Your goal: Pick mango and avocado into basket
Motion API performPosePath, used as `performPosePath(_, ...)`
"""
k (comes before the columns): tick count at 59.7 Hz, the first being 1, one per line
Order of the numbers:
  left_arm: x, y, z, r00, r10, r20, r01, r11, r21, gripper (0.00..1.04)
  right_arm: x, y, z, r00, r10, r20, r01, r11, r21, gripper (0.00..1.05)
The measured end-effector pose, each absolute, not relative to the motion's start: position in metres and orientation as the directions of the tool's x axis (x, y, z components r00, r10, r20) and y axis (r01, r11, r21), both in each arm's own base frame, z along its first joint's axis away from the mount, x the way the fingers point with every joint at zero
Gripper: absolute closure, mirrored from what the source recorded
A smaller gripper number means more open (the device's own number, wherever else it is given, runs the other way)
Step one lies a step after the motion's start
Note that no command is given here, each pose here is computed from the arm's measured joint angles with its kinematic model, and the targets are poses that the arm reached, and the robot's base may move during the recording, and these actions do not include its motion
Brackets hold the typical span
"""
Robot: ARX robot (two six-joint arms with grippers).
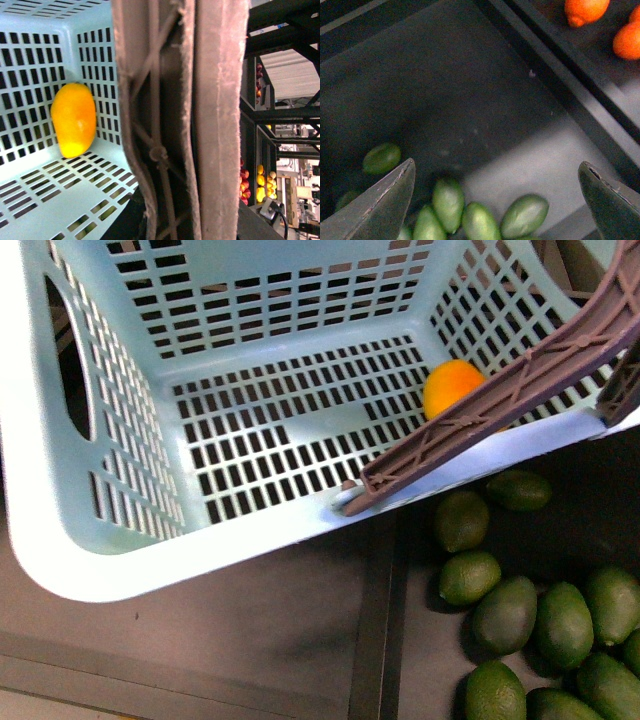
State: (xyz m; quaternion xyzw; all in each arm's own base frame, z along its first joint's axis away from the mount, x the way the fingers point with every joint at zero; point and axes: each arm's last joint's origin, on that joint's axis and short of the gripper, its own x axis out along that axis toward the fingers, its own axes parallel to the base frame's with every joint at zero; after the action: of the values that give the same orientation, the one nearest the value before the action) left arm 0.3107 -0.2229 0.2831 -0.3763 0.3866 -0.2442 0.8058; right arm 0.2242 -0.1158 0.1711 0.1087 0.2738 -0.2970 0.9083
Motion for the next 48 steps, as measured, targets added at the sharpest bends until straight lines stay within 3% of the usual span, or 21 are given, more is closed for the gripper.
performPosePath(10,0.311,-0.222,0.283,0.598,-0.669,-0.442,0.098,0.608,-0.788,0.89,0.264,-0.137,0.132,0.703,-0.373,-0.606,0.4,0.911,-0.097,0.09)
performPosePath(20,0.311,-0.222,0.283,0.593,-0.674,-0.441,0.1,0.605,-0.79,0.89,0.305,-0.139,0.087,0.715,-0.249,-0.653,0.036,0.946,-0.322,0.09)
performPosePath(25,0.311,-0.222,0.283,0.588,-0.678,-0.44,0.102,0.603,-0.791,0.89,0.321,-0.134,0.07,0.696,-0.166,-0.699,-0.144,0.921,-0.362,0.09)
performPosePath(35,0.311,-0.222,0.283,0.584,-0.682,-0.44,0.104,0.6,-0.793,0.89,0.366,-0.108,0.036,0.593,0.081,-0.801,-0.496,0.82,-0.284,0.09)
performPosePath(48,0.312,-0.222,0.283,0.596,-0.671,-0.441,0.099,0.606,-0.789,0.89,0.418,-0.081,0.02,0.477,0.243,-0.845,-0.71,0.673,-0.207,0.09)
